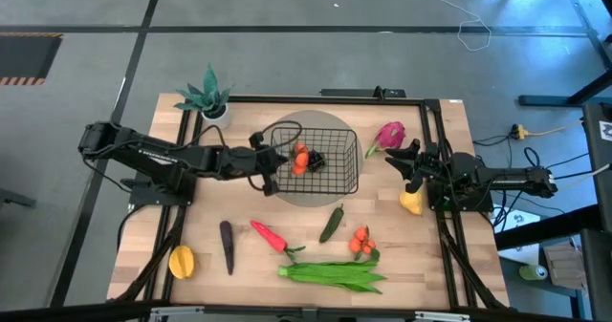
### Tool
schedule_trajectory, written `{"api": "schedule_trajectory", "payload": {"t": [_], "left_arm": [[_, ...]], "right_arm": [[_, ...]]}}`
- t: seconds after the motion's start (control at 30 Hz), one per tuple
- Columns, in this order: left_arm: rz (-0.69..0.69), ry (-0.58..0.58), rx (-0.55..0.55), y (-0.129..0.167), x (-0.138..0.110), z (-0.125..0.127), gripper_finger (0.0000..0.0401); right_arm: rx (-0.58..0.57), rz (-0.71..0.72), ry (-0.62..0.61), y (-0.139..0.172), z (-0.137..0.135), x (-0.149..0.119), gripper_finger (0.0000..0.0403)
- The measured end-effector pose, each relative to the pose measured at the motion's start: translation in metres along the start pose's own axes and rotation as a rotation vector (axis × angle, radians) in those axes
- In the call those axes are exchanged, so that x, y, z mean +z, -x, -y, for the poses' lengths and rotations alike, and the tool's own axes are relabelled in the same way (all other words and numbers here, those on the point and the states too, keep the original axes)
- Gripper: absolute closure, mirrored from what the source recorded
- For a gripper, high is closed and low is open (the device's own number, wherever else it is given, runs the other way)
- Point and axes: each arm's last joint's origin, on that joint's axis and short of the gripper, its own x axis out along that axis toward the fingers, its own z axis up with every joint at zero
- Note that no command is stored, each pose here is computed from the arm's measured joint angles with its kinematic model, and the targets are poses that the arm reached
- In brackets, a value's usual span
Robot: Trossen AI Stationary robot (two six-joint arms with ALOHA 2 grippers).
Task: Build produce basket
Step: Put the left oranges into the black wire basket, then put the dragon fruit into the black wire basket
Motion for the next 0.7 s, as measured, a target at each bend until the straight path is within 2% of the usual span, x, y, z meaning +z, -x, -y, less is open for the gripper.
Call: {"api": "schedule_trajectory", "payload": {"t": [0.47, 0.7], "left_arm": [[-0.002, 0.035, 0.008, -0.001, -0.0001, -0.0024, 0.0351], [-0.002, 0.036, 0.008, -0.001, -0.0001, -0.0024, 0.0348]], "right_arm": [[0.0, 0.0, 0.0, 0.0, 0.0, -0.0001, 0.0232], [0.0, 0.0, 0.0, 0.0, 0.0, 0.0, 0.0232]]}}
